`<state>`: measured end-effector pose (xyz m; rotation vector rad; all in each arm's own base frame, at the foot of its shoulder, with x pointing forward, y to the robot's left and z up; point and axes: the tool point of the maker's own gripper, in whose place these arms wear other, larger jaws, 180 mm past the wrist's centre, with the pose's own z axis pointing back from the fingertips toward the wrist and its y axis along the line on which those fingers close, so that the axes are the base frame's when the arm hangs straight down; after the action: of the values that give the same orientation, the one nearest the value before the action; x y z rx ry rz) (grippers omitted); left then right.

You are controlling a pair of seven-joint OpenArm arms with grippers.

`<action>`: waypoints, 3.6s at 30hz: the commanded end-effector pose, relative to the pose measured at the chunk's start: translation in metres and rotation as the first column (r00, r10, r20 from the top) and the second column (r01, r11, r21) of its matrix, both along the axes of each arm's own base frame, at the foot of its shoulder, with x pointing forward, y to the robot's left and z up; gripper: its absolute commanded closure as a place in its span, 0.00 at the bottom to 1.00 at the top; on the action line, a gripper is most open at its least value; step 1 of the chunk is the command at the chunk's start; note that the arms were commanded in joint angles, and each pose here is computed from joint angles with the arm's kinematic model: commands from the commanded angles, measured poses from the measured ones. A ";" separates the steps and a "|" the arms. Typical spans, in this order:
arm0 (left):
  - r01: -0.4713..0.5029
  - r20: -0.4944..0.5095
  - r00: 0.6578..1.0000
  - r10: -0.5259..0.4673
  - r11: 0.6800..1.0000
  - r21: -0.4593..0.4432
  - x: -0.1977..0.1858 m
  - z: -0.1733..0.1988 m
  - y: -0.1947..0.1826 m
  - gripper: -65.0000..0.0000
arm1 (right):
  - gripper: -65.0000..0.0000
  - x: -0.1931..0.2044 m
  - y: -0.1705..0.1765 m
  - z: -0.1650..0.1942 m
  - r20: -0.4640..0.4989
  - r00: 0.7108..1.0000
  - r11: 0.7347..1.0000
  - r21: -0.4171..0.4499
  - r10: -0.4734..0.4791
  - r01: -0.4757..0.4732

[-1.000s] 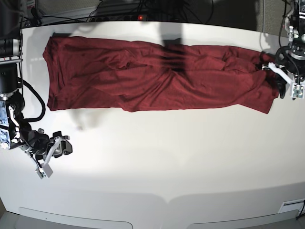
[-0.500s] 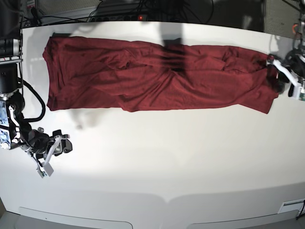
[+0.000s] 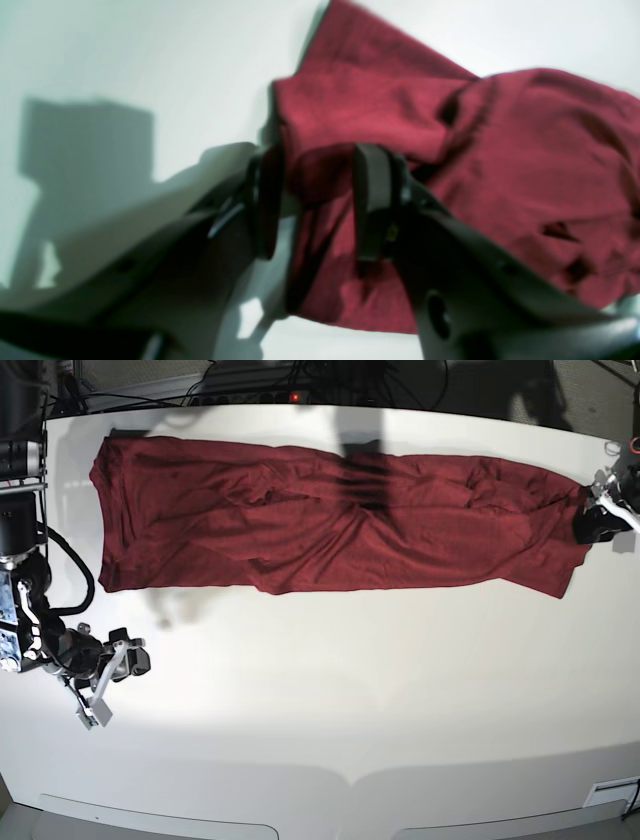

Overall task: Fold the T-shirt properly
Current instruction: 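Lift the strip end with the left gripper and pull it outward, then fold the held strip end back over the shirt with the left gripper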

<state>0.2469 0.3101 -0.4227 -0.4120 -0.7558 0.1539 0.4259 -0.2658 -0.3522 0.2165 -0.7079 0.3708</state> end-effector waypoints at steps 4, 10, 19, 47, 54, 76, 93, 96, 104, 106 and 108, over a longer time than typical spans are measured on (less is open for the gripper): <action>-0.008 0.003 1.000 0.008 1.000 -0.019 0.010 0.007 0.009 0.65 | 0.60 0.015 -0.004 0.026 0.078 0.997 1.000 0.011 -0.004 0.003; 0.073 -0.112 0.990 -0.085 0.992 -0.102 -0.006 -0.008 -0.020 0.67 | 0.60 0.017 -0.004 0.027 0.089 0.996 1.000 0.015 -0.005 0.003; 0.150 -0.114 0.978 -0.177 0.965 -0.215 -0.009 -0.012 -0.064 0.68 | 0.60 0.017 -0.004 0.027 0.089 0.996 1.000 0.015 -0.005 0.003; -0.124 0.085 0.987 0.139 0.979 -0.160 -0.003 0.037 0.034 1.00 | 0.60 0.000 0.017 0.013 0.059 0.998 0.980 0.198 -0.037 0.025; -0.018 0.114 0.992 0.056 0.951 -0.307 -0.007 0.065 -0.007 1.00 | 0.60 -0.001 0.030 0.008 0.051 0.998 0.976 0.216 -0.025 0.013; 0.337 0.404 0.899 -0.172 0.860 -0.383 0.002 0.105 -0.255 1.00 | 0.60 -0.001 0.030 0.008 0.050 0.998 0.976 0.216 -0.025 0.013; 0.440 0.454 0.857 -0.244 0.805 -0.397 0.000 0.116 -0.308 0.58 | 0.60 -0.001 0.030 0.007 0.048 0.999 0.976 0.215 -0.024 0.013; 0.458 0.465 0.851 -0.244 0.778 -0.430 0.004 0.126 -0.310 0.58 | 0.60 -0.001 0.030 0.007 0.048 0.999 0.976 0.215 -0.024 0.013; 0.517 0.394 0.827 -0.402 0.819 -0.251 0.003 0.101 -0.288 0.58 | 0.60 -0.001 0.030 0.007 0.047 0.999 0.977 0.214 -0.024 0.013; 0.527 0.365 0.823 -0.436 0.825 -0.204 0.000 0.093 -0.278 0.58 | 0.60 -0.001 0.030 0.007 0.047 0.999 0.977 0.214 -0.024 0.013; 0.533 0.347 0.821 -0.454 0.827 -0.178 -0.002 0.089 -0.269 0.58 | 0.60 -0.001 0.030 0.007 0.048 0.999 0.976 0.215 -0.024 0.013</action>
<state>0.2394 0.0427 -0.3475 -0.8744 -0.8413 -0.3047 0.4102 -0.2311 -0.3687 0.4039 -0.7297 0.2797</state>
